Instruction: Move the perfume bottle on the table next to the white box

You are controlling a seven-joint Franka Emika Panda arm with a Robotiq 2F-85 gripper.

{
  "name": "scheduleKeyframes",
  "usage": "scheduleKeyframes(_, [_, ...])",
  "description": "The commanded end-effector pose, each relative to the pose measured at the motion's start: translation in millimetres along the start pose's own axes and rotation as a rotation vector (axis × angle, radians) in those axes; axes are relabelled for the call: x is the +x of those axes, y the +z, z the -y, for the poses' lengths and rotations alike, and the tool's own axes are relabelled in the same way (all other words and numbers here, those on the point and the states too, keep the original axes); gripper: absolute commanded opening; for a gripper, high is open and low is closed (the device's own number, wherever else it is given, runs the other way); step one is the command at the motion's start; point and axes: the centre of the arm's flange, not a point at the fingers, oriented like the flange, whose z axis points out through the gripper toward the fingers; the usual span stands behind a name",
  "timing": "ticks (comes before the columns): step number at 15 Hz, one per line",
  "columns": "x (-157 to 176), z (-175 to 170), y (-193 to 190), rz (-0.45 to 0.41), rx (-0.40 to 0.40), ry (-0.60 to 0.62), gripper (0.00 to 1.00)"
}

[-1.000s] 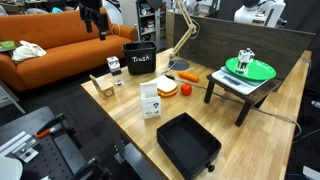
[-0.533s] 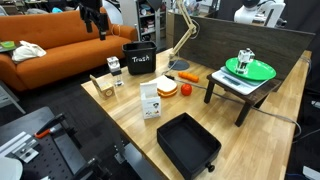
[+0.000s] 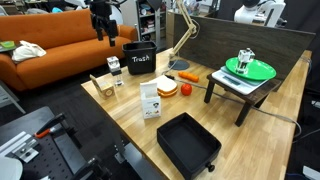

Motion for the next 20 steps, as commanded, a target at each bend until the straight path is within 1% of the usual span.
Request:
scheduleKeyframes(1, [20.9, 12.3, 12.7, 0.013, -0.032, 0.009, 1.00])
scheduleKeyframes(5, [20.9, 24.4, 28.2, 0.044, -0.028, 0.018, 1.00])
scheduleKeyframes(11, [14.9, 28.8, 43.7, 0.079, -0.008, 0.046, 1.00])
scheduleKeyframes(17, [17.8, 29.3, 65.4, 0.114, -0.023, 0.054, 1.00])
scheduleKeyframes(20, [25.4, 31.5, 77.3, 0.131, -0.019, 0.054, 1.00])
